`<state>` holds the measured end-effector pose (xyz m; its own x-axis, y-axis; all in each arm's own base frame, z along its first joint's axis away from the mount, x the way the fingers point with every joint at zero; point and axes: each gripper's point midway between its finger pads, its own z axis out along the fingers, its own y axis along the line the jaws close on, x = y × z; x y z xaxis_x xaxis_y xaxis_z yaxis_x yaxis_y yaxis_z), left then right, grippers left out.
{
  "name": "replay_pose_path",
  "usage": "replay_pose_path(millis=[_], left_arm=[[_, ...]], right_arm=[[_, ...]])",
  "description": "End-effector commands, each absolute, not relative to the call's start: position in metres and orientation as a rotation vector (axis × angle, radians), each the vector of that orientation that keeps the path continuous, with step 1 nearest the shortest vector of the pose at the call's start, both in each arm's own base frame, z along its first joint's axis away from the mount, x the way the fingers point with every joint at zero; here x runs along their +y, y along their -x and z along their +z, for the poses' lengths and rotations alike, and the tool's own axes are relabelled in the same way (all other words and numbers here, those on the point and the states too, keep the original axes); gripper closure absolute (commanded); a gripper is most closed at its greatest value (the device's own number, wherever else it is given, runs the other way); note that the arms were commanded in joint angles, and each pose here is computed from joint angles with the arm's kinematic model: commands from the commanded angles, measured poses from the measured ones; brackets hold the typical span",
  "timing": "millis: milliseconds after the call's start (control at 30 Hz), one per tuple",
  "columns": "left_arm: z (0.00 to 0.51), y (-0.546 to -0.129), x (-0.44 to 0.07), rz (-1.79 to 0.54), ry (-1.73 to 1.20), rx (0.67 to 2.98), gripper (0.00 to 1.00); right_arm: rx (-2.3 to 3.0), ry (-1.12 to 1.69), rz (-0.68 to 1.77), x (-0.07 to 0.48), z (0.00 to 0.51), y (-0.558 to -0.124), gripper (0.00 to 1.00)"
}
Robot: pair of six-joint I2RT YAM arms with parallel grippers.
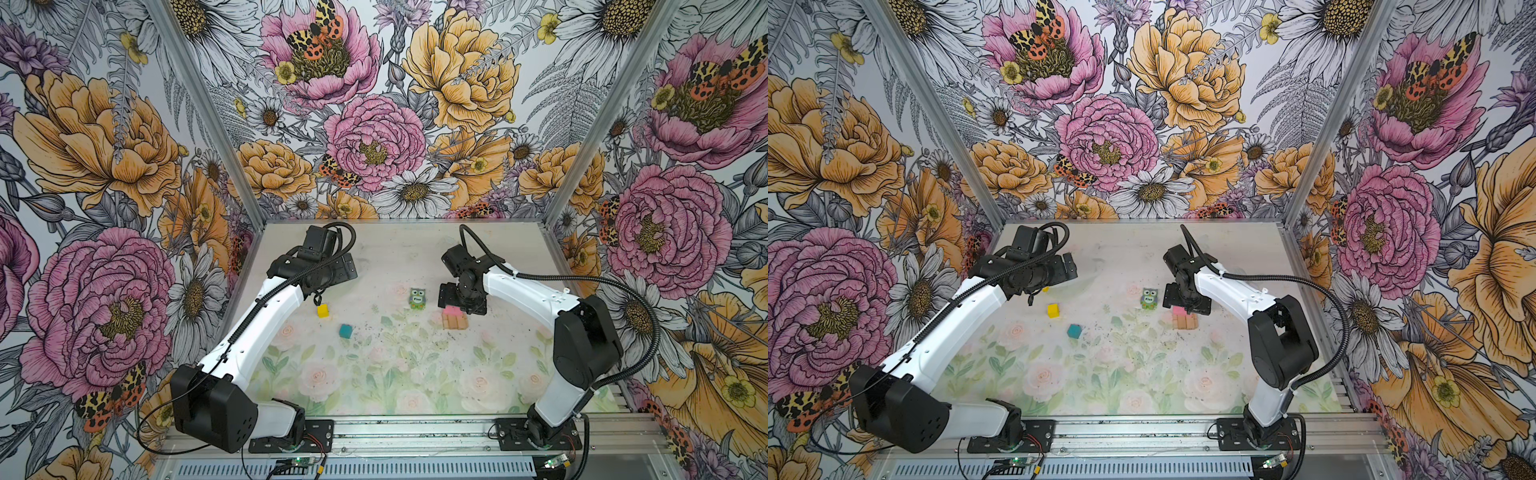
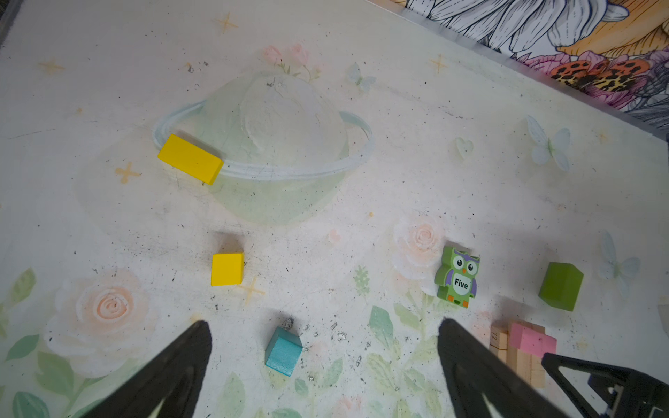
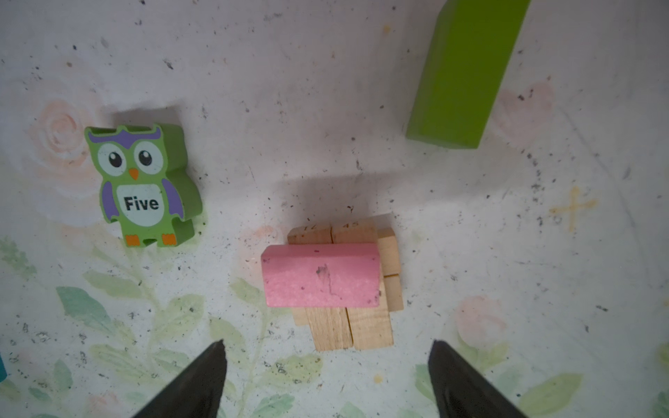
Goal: Build the wood block tower
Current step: 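Raise the left gripper back toward its side while the right gripper moves over the stack, then lower the right gripper and close it on the pink block atop the bars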
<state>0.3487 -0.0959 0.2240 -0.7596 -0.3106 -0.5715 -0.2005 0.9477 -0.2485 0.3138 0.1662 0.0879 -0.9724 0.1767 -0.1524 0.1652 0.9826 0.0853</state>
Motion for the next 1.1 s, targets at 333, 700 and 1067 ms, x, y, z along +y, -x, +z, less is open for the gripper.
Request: replay_pose_path(millis=[333, 700, 1067], left_arm=[[0.227, -0.351, -0.109, -0.285, 0.347, 2.434, 0.01], [0.232, -0.357, -0.109, -0.273, 0.333, 2.423, 0.01], [0.229, -0.36, -0.109, -0.264, 0.337, 2.43, 0.01]], right_arm=[[2.991, -0.178, 0.125, 0.173, 0.073, -0.328, 0.17], [2.996, -0.171, 0.111, 0.172, 0.068, -0.337, 0.19], [3.005, -0.176, 0.103, 0.171, 0.064, -0.338, 0.26]])
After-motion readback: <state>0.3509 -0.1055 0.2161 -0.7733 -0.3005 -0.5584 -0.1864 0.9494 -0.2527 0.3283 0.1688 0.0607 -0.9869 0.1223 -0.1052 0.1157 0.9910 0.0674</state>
